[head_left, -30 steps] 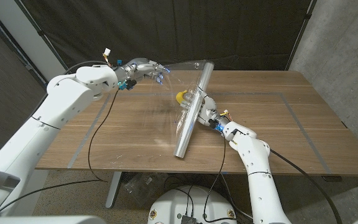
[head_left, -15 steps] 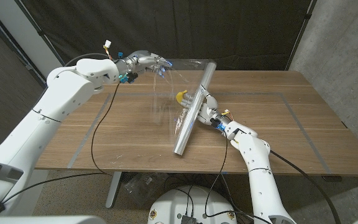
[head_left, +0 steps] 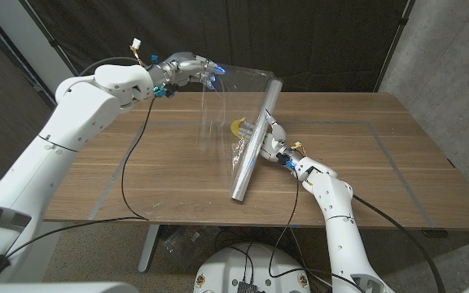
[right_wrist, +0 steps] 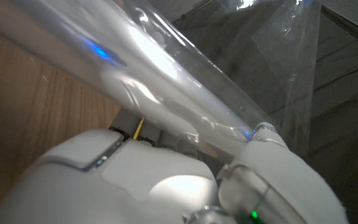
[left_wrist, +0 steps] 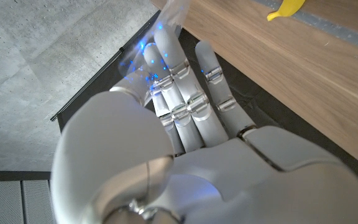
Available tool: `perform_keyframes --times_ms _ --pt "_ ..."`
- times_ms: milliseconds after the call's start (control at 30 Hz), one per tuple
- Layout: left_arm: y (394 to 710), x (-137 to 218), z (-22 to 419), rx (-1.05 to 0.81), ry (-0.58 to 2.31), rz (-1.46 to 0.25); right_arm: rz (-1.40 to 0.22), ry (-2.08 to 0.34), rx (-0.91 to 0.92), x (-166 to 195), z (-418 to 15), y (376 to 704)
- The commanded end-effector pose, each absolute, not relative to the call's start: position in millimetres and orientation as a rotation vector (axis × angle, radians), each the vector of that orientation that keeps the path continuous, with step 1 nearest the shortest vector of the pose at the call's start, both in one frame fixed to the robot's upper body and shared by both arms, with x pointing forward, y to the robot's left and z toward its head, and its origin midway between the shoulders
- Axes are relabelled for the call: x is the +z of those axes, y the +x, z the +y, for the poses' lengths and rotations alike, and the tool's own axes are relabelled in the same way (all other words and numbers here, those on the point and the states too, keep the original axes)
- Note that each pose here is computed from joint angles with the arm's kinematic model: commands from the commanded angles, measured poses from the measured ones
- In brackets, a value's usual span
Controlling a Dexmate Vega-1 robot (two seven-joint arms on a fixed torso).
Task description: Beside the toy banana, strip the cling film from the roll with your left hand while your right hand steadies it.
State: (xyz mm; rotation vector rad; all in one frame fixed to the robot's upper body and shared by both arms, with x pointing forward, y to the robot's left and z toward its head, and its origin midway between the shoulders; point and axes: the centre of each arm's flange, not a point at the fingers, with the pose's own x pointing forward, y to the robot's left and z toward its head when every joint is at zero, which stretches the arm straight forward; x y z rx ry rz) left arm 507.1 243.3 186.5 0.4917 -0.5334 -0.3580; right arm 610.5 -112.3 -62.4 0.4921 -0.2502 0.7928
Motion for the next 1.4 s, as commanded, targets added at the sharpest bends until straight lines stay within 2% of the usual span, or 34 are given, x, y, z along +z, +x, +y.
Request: perform_keyframes --times_ms 33,900,1400 --pt "494 210 246 -0.337 0.49 -0.612 -0.256 0.498 0.791 -59 -115 619" --pt "490 221 255 -0.342 0.495 -0.695 -0.255 0.504 0.774 -53 -110 631" --pt "493 212 269 -0.375 0.455 -0.753 -0.261 0.5 0.766 -52 -101 628"
